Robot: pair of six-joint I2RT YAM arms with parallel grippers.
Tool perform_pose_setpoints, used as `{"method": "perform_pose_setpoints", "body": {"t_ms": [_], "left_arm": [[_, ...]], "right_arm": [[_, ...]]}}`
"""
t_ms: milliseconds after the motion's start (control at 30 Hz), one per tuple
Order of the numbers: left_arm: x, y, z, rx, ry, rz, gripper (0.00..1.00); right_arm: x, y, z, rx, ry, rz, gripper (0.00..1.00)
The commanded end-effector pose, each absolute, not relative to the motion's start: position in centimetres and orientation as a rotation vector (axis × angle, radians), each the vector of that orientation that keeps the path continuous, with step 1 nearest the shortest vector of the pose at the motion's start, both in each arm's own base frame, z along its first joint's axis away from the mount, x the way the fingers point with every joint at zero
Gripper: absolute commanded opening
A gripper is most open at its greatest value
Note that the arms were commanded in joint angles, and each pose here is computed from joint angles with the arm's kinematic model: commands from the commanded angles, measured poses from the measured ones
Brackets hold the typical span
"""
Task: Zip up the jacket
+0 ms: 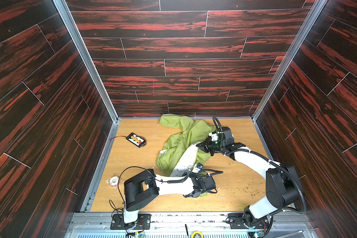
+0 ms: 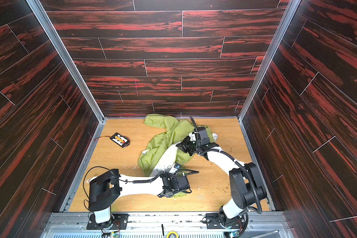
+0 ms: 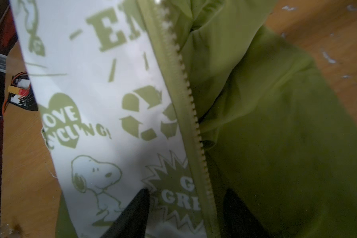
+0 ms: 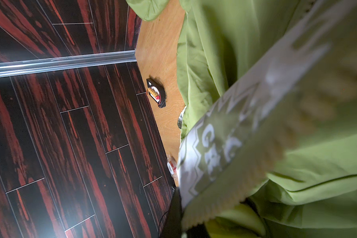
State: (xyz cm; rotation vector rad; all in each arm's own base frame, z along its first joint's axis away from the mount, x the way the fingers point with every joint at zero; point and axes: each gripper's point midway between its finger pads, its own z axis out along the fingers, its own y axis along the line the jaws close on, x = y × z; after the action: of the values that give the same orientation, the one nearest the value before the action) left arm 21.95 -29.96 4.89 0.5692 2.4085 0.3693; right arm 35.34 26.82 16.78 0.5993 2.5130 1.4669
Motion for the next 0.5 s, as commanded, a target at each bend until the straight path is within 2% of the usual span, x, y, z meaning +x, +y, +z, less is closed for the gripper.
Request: {"method": "perform_pose_setpoints", "body": {"t_ms": [0,167,233,333,467], "left_arm": [[22.5,-28.5,5.1,0.52,2.377,0.463,0.61],[22.9,-27.4,5.2,0.497,2.367,0.518,0.56],[23.1,-27.0,6.2,0.48,2.351,0.509,0.46],[23.2,-26.6,7.8,0.465,2.34,0.473,0.24],[22.9,-26.8,8.9,0.5,2.354,0.412,0.07]], "right_arm": [[35.7,27.3,16.3,0.604,2.527,1.481,0.0],[35.7,27.1,16.3,0.606,2.526,1.473,0.0],[35.6,26.9,16.1,0.611,2.533,1.463,0.0],[35.5,26.5,15.8,0.615,2.54,1.433,0.0],[35.5,25.9,15.0,0.622,2.561,1.372,0.0]]}}
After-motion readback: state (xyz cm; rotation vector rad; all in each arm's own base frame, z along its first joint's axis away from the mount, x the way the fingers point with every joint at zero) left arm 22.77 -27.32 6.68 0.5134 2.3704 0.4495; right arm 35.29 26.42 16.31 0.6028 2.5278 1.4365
